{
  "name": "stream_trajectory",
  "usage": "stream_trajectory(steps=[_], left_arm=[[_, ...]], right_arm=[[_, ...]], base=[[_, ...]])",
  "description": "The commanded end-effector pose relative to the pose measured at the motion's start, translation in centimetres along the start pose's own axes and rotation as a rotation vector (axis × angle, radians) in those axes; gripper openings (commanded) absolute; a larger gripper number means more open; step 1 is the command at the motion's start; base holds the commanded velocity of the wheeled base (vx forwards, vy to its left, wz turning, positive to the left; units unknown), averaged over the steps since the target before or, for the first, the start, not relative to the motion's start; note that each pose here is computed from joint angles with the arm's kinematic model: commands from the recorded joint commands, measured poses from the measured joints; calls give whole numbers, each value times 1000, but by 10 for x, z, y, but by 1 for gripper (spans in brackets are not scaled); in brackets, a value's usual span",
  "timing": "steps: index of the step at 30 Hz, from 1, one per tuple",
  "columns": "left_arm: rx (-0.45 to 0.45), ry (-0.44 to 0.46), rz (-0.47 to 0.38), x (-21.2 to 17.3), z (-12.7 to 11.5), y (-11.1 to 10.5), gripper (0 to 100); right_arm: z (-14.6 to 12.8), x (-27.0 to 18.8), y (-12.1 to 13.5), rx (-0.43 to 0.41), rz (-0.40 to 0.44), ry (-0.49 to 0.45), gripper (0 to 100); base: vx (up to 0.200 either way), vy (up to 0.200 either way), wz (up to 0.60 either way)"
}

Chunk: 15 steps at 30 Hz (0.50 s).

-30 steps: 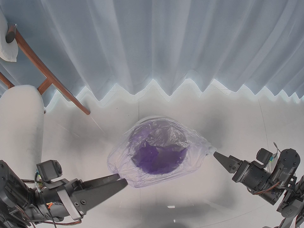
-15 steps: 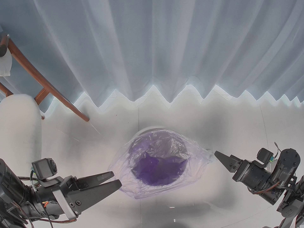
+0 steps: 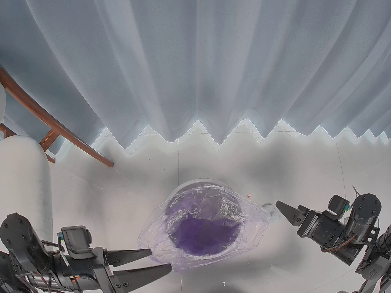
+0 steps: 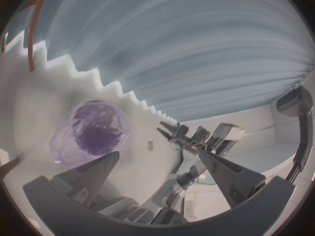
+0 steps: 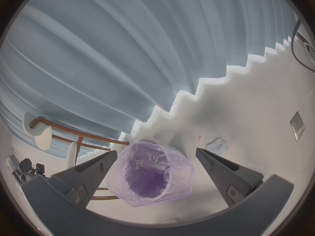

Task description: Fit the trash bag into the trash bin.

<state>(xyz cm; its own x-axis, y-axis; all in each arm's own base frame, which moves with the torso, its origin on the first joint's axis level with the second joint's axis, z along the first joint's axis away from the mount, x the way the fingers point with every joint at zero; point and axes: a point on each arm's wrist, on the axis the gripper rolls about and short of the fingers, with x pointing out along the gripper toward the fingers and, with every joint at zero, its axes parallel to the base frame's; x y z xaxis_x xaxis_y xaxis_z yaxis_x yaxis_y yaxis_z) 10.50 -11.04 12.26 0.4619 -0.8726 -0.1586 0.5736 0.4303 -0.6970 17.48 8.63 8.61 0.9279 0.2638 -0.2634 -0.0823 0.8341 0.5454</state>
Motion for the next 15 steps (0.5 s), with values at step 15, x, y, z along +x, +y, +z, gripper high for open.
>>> stream_trajectory(steps=[15], left_arm=[[320,35,295,39,36,52,100]], right_arm=[[-2,-5,8,-24,1,-56,100]], base=[[0,0,0]])
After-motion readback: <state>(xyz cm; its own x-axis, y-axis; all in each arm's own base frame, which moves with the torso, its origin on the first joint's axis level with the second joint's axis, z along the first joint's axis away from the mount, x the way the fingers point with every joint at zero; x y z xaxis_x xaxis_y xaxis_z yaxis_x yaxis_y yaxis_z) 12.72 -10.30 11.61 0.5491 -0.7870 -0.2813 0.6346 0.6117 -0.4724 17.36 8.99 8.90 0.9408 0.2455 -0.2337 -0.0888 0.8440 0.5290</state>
